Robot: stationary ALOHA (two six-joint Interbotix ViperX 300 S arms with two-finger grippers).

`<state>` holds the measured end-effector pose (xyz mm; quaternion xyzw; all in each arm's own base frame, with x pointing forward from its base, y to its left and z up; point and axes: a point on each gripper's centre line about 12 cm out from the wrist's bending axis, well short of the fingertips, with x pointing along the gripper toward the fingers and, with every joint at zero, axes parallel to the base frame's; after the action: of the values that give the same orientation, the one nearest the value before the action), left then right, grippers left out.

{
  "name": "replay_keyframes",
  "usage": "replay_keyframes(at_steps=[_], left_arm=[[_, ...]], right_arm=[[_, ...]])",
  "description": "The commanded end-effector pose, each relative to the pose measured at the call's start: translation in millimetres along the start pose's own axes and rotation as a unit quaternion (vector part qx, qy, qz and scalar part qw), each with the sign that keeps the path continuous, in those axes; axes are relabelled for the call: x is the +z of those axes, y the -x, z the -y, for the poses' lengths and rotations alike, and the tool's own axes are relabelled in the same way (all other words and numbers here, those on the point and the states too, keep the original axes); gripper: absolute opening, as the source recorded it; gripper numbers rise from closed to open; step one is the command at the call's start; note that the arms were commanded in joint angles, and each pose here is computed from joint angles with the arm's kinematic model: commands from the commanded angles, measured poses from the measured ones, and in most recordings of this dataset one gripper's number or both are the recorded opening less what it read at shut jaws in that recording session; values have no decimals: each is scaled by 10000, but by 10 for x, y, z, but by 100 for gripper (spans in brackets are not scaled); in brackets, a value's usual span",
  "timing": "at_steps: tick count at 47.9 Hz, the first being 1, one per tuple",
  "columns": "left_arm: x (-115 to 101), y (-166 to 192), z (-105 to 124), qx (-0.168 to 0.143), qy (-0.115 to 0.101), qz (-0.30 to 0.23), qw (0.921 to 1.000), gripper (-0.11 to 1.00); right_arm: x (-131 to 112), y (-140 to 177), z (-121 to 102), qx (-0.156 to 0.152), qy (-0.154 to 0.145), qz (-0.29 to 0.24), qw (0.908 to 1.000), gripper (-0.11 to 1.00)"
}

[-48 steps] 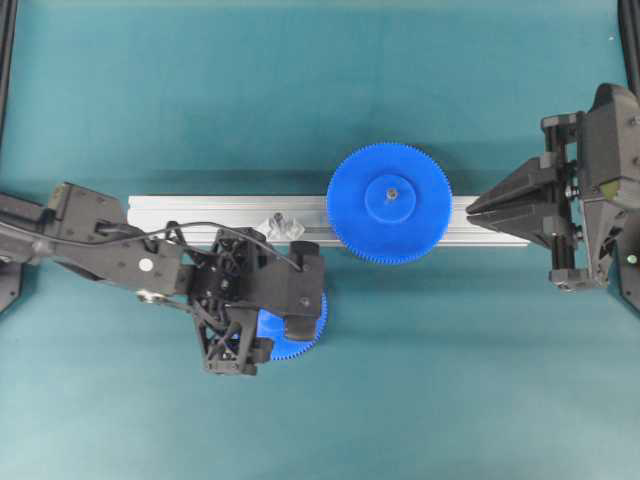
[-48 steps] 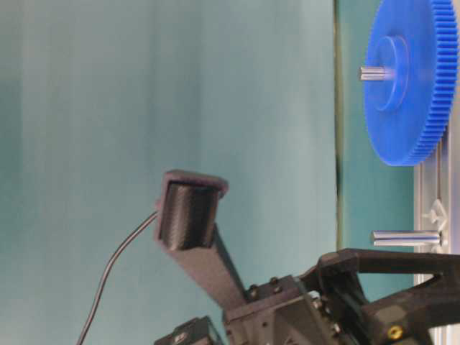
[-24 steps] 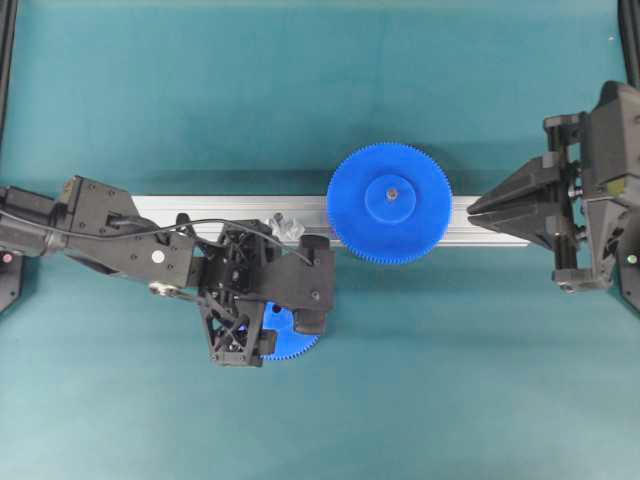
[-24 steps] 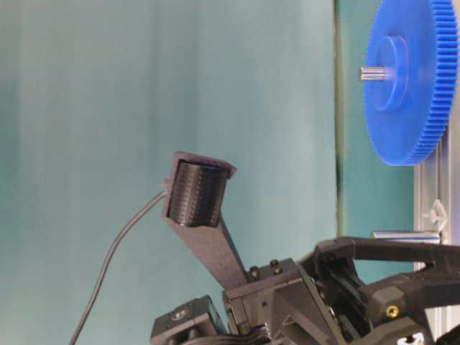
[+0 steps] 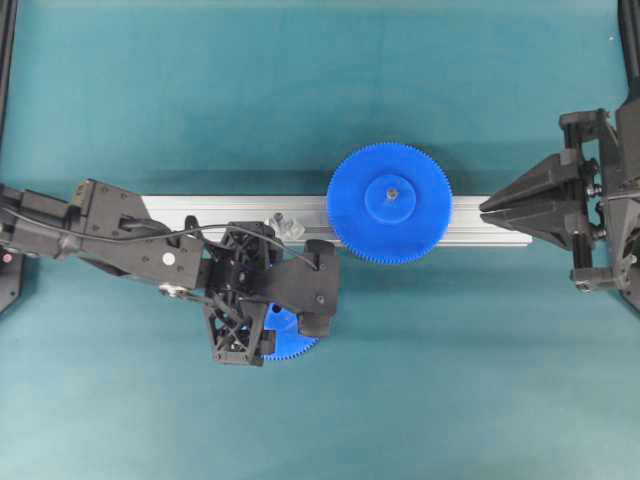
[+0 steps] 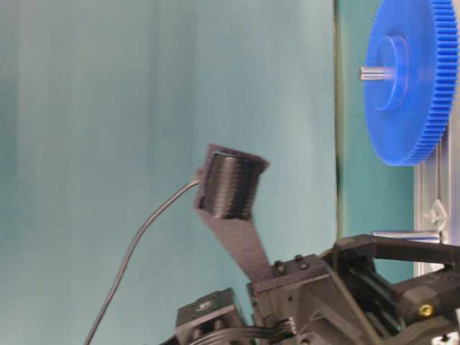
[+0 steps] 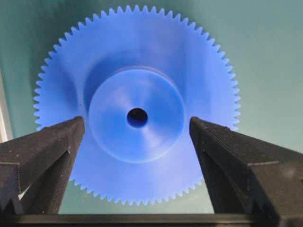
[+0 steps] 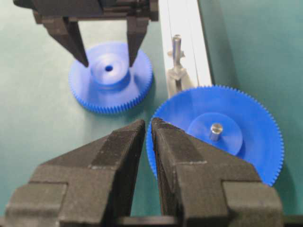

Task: Insert the small gear onto the shaft.
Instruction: 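Lift the small blue gear off the table with the left gripper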

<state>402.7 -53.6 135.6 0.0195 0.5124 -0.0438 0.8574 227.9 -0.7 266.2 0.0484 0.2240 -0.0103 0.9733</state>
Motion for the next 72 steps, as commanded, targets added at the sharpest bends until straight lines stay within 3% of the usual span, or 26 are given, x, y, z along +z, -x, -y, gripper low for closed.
replay_keyframes(at_steps=[1,24,72], left_arm=[[116,77,-41,22,49,192,9998,98],[135,39,-79,42,181,201,9996,98],[53,-66,-4,6,130,8,9999,98]], right_arm=[[62,15,-9,18,-27,129,9999,25],[63,7,-8,23,-27,229,9997,25],[12,40,-7,30,-32,236,9997,25]])
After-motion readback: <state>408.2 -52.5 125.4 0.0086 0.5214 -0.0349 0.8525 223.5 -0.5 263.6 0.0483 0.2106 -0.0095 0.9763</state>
